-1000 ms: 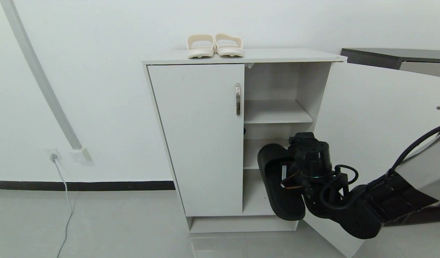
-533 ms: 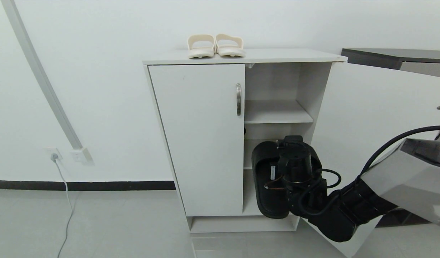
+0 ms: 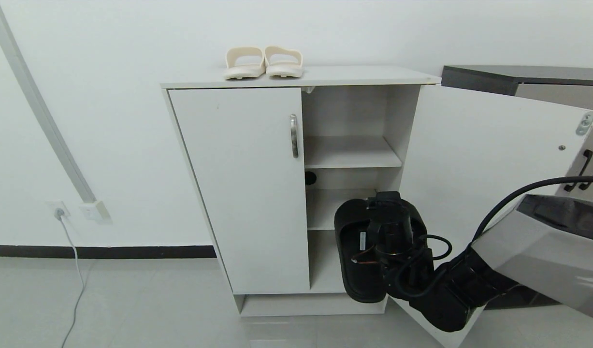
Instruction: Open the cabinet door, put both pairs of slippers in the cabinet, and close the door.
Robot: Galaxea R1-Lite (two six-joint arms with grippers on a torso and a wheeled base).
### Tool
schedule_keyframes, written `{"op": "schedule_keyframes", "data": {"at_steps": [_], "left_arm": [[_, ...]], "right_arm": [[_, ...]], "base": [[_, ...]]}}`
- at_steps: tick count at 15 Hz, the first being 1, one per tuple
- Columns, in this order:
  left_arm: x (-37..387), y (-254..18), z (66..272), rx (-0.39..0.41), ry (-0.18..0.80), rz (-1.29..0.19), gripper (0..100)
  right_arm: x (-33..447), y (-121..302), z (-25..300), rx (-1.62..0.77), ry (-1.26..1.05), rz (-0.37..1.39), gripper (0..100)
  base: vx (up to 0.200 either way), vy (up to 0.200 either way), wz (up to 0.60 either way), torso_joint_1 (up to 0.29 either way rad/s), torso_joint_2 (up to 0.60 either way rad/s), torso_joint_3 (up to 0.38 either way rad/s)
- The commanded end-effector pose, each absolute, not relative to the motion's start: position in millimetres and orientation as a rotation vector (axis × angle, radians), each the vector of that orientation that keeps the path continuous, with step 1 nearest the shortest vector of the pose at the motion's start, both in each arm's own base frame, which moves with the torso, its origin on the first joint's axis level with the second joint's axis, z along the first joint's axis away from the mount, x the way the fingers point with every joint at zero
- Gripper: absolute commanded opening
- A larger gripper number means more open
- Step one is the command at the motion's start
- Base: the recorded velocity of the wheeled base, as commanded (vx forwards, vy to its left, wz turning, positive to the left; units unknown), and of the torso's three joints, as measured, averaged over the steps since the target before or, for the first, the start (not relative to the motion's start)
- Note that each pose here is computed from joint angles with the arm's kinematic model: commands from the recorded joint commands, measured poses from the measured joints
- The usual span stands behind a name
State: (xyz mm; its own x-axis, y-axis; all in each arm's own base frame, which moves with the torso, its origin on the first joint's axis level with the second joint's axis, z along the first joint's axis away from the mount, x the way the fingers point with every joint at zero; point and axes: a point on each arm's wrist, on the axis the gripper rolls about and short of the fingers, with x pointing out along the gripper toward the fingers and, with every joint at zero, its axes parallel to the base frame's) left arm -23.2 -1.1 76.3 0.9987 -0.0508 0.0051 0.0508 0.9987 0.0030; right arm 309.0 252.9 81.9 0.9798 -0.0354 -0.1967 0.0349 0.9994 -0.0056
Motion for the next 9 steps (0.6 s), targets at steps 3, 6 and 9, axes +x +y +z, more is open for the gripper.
{"op": "schedule_keyframes", "data": {"at_steps": [3, 6, 9], "left_arm": [[-23.1, -1.1, 76.3, 0.002, -0.003, -0.051, 0], [-23.1, -1.1, 76.3, 0.002, -0.003, -0.051, 0], [-23.1, -1.1, 76.3, 0.002, -0.003, -0.051, 0]], "right_arm": [[306.3, 261.9, 67.6, -0.005, 0.228, 0.076, 0], [307.7, 263.3, 61.5, -0.009, 0.235, 0.078, 0], [306.9, 264.2, 60.1, -0.010, 0.237, 0.081, 0]], "base": [[0.000, 0.000, 0.00, 0.000, 0.00, 0.000], [0.000, 0.000, 0.00, 0.000, 0.00, 0.000], [0.000, 0.000, 0.00, 0.000, 0.00, 0.000]]}}
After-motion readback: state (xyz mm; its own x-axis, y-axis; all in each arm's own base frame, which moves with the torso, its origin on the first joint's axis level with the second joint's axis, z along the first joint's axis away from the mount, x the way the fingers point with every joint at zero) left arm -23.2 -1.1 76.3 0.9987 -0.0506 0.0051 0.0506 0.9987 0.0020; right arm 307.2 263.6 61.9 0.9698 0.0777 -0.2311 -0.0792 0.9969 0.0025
